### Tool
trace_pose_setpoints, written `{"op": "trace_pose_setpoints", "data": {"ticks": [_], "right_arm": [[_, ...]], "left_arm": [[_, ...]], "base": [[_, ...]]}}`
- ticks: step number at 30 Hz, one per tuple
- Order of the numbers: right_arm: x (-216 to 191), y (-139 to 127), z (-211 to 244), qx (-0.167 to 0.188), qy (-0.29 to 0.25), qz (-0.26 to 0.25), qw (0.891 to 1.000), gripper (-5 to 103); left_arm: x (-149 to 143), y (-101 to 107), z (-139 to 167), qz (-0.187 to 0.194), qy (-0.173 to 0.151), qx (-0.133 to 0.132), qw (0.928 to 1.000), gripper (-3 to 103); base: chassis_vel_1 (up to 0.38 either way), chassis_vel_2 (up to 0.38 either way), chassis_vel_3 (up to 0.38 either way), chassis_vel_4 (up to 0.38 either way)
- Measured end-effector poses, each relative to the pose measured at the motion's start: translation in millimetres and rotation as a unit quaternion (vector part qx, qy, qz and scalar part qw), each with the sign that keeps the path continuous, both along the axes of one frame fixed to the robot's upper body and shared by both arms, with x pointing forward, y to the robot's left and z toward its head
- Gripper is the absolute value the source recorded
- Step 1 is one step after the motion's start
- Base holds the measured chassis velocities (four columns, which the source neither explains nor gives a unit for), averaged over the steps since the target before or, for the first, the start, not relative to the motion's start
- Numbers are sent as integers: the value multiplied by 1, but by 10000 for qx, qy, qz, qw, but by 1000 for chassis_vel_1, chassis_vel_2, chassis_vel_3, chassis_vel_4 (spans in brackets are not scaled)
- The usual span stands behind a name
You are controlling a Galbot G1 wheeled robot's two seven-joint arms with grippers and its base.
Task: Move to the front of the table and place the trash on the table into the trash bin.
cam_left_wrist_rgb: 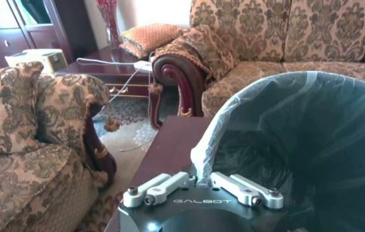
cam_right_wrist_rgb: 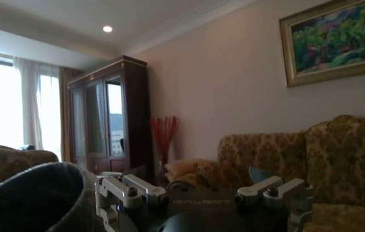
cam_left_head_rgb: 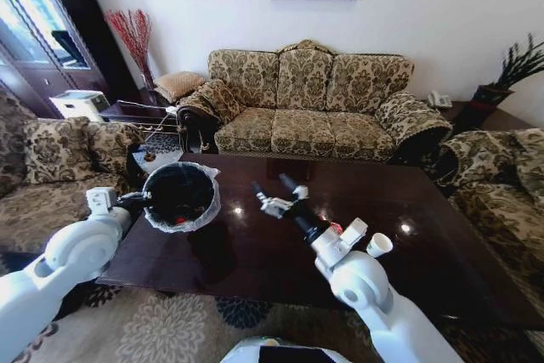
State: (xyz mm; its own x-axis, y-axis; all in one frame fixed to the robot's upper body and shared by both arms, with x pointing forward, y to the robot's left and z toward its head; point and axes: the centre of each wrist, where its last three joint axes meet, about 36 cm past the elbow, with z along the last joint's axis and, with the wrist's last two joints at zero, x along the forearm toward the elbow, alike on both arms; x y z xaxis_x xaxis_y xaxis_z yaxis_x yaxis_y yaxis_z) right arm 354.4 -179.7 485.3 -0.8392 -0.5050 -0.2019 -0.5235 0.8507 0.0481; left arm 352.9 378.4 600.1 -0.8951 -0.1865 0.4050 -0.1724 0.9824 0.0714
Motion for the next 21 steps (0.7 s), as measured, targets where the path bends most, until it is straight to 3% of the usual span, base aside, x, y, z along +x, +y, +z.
{"op": "trace_pose_setpoints", "data": {"ticks": [3, 5, 7, 8, 11, 13, 15, 21], "right_arm": [[9, -17, -32, -471, 216, -613, 9968, 100], [11, -19, -37, -529, 241, -691, 9959, 100], [21, -31, -76, -861, 573, -1271, 9865, 100], [21, -31, -76, -861, 573, -1271, 9865, 100], [29, -42, -116, -1001, 1234, -1763, 9714, 100], [31, -47, -128, -1039, 1393, -1872, 9668, 100], [42, -71, -159, -1174, 1667, -2222, 9535, 100], [53, -97, -179, -1106, 2001, -2464, 9418, 100]], "left_arm": [[2, 0, 17, -2, -131, -113, 9998, 0], [2, 0, 19, 0, -152, -123, 9998, 0], [1, -1, 32, -1, -255, -231, 9994, 0], [1, -1, 32, -1, -255, -231, 9994, 0], [-5, -6, 36, -78, -275, -312, 9991, 0], [-7, -8, 36, -104, -269, -330, 9990, 0], [-12, -13, 34, -163, -254, -391, 9988, 0], [-15, -17, 31, -226, -249, -435, 9985, 0]], "base": [[0, 0, 0, 0], [0, 0, 0, 0], [0, 0, 0, 0], [0, 0, 0, 0], [0, 0, 0, 0], [0, 0, 0, 0], [0, 0, 0, 0], [0, 0, 0, 0]]}}
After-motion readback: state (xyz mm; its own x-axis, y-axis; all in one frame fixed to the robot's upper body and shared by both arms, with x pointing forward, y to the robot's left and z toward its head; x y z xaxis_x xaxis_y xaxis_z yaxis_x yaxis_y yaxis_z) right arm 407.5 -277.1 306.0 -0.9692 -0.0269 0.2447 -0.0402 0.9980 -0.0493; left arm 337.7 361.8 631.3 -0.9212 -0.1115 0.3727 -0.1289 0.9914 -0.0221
